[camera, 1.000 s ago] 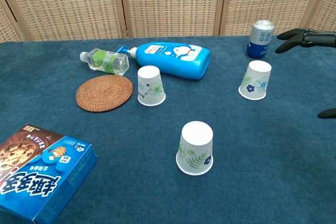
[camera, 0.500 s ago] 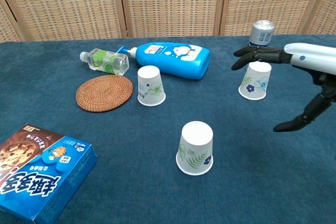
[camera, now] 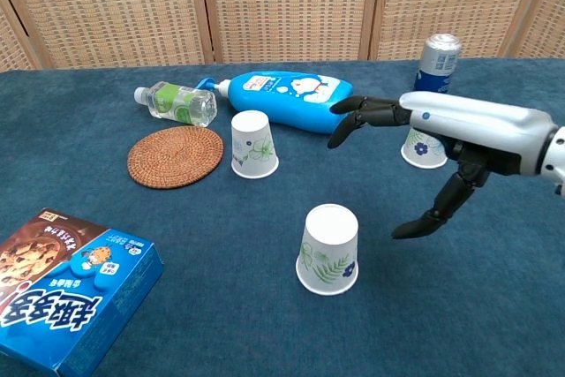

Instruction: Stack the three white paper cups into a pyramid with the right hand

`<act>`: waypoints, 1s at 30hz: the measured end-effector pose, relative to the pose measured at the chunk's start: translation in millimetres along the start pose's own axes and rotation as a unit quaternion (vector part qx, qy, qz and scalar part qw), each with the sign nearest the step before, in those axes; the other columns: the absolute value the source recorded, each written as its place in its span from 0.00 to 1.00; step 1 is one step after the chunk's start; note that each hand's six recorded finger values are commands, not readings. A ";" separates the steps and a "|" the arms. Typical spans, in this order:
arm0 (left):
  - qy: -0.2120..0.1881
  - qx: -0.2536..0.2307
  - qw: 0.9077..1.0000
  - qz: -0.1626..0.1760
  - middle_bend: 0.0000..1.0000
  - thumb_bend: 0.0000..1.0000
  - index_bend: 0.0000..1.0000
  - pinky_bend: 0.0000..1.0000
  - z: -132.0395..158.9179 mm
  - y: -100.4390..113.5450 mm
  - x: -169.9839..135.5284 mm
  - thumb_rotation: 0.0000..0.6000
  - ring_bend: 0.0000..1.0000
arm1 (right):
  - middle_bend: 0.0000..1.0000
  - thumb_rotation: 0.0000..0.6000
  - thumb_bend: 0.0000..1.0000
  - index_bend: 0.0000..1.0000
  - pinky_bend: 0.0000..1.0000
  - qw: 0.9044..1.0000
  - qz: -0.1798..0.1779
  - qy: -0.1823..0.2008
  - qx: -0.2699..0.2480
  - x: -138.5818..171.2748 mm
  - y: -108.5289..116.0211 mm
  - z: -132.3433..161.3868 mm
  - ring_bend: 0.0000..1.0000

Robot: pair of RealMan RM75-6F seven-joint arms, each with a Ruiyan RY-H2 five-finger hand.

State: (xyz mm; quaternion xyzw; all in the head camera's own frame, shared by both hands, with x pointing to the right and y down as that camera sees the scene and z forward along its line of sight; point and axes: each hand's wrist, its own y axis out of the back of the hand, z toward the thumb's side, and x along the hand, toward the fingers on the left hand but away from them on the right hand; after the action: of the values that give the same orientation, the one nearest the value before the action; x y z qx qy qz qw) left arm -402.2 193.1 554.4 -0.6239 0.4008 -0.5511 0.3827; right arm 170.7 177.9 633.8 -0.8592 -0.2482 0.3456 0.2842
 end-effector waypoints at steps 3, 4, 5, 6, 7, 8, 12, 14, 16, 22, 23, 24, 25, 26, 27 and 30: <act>0.000 -0.002 1.000 0.000 0.00 0.23 0.02 0.08 -0.6 0.9 0.1 1.00 0.00 | 0.00 1.00 0.16 0.26 0.07 1.000 0.006 0.000 -0.002 -4.2 -6.9 1.7 0.00; -0.001 -0.003 1.000 0.000 0.00 0.23 0.02 0.08 -0.6 1.3 0.1 1.00 0.00 | 0.00 1.00 0.16 0.26 0.07 1.000 0.008 0.000 -0.003 -5.3 -8.9 2.2 0.00; -0.001 -0.004 1.000 0.001 0.00 0.23 0.02 0.08 -0.7 1.7 0.1 1.00 0.00 | 0.00 1.00 0.16 0.26 0.07 1.000 0.010 0.000 -0.004 -6.9 -11.3 3.3 0.00; 0.000 -0.005 1.000 0.002 0.00 0.23 0.02 0.08 -1.2 2.4 0.0 1.00 0.00 | 0.00 1.00 0.16 0.26 0.07 1.000 0.012 0.001 -0.005 -8.0 -13.1 4.1 0.00; 0.000 -0.006 1.000 0.002 0.00 0.23 0.02 0.08 -1.6 2.9 -0.1 1.00 0.00 | 0.00 1.00 0.16 0.26 0.07 1.000 0.014 0.002 -0.005 -9.4 -15.1 4.8 0.00; 0.001 -0.007 1.000 0.003 0.00 0.23 0.02 0.08 -2.1 3.4 -0.2 1.00 0.00 | 0.00 1.00 0.16 0.26 0.07 1.000 0.017 0.002 -0.006 -11.3 -17.7 5.6 0.00; 0.003 -0.010 1.000 0.005 0.00 0.23 0.02 0.08 -4.4 5.8 -0.4 1.00 0.00 | 0.00 1.00 0.16 0.26 0.07 1.000 0.025 -0.001 -0.005 -16.2 -24.3 4.6 0.00; 0.003 -0.011 1.000 0.006 0.00 0.23 0.02 0.08 -4.9 6.4 -0.5 1.00 0.00 | 0.00 1.00 0.16 0.27 0.07 1.000 0.028 -0.004 -0.007 -17.3 -27.0 3.4 0.00; 0.003 -0.011 1.000 0.005 0.00 0.23 0.02 0.08 -5.0 6.2 -0.5 1.00 0.00 | 0.00 1.00 0.16 0.27 0.07 1.000 0.030 -0.006 -0.008 -17.7 -29.4 2.0 0.00; 0.000 -0.010 1.000 0.003 0.00 0.23 0.03 0.08 -3.3 5.2 -0.7 1.00 0.00 | 0.00 1.00 0.16 0.28 0.07 0.999 0.036 -0.016 -0.018 -20.9 -37.2 -5.1 0.00; 0.000 -0.010 1.000 0.003 0.00 0.23 0.03 0.08 -3.2 5.2 -0.8 1.00 0.00 | 0.00 1.00 0.16 0.28 0.07 0.999 0.038 -0.018 -0.020 -21.7 -38.5 -6.6 0.00; -0.001 -0.010 1.000 0.003 0.00 0.23 0.03 0.08 -3.1 5.2 -0.9 1.00 0.00 | 0.00 1.00 0.16 0.29 0.07 0.999 0.039 -0.020 -0.021 -22.2 -39.3 -7.6 0.00; -0.001 -0.009 1.000 0.003 0.00 0.23 0.03 0.08 -3.0 5.1 -1.0 1.00 0.00 | 0.00 1.00 0.16 0.29 0.07 0.999 0.039 -0.021 -0.021 -22.7 -39.9 -8.5 0.00; -0.001 -0.009 1.000 0.003 0.00 0.23 0.03 0.08 -3.0 5.0 -1.1 1.00 0.00 | 0.00 1.00 0.16 0.29 0.07 0.999 0.040 -0.022 -0.021 -23.3 -40.7 -9.8 0.00; 0.000 -0.009 1.000 0.003 0.00 0.23 0.03 0.08 -3.0 5.0 -1.1 1.00 0.00 | 0.00 1.00 0.16 0.29 0.07 0.999 0.040 -0.024 -0.021 -24.2 -41.4 -11.1 0.00; 0.001 -0.010 1.000 0.003 0.00 0.23 0.03 0.08 -3.7 5.3 -0.5 1.00 0.00 | 0.00 1.00 0.16 0.32 0.07 0.998 0.042 -0.027 -0.024 -26.3 -43.7 -13.1 0.00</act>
State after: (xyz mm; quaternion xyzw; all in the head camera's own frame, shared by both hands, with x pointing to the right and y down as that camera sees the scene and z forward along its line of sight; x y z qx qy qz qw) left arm -406.3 191.4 549.6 -0.6259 0.4089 -0.5462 0.3779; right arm 153.4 188.6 682.4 -0.8656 -0.2275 0.3746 0.2421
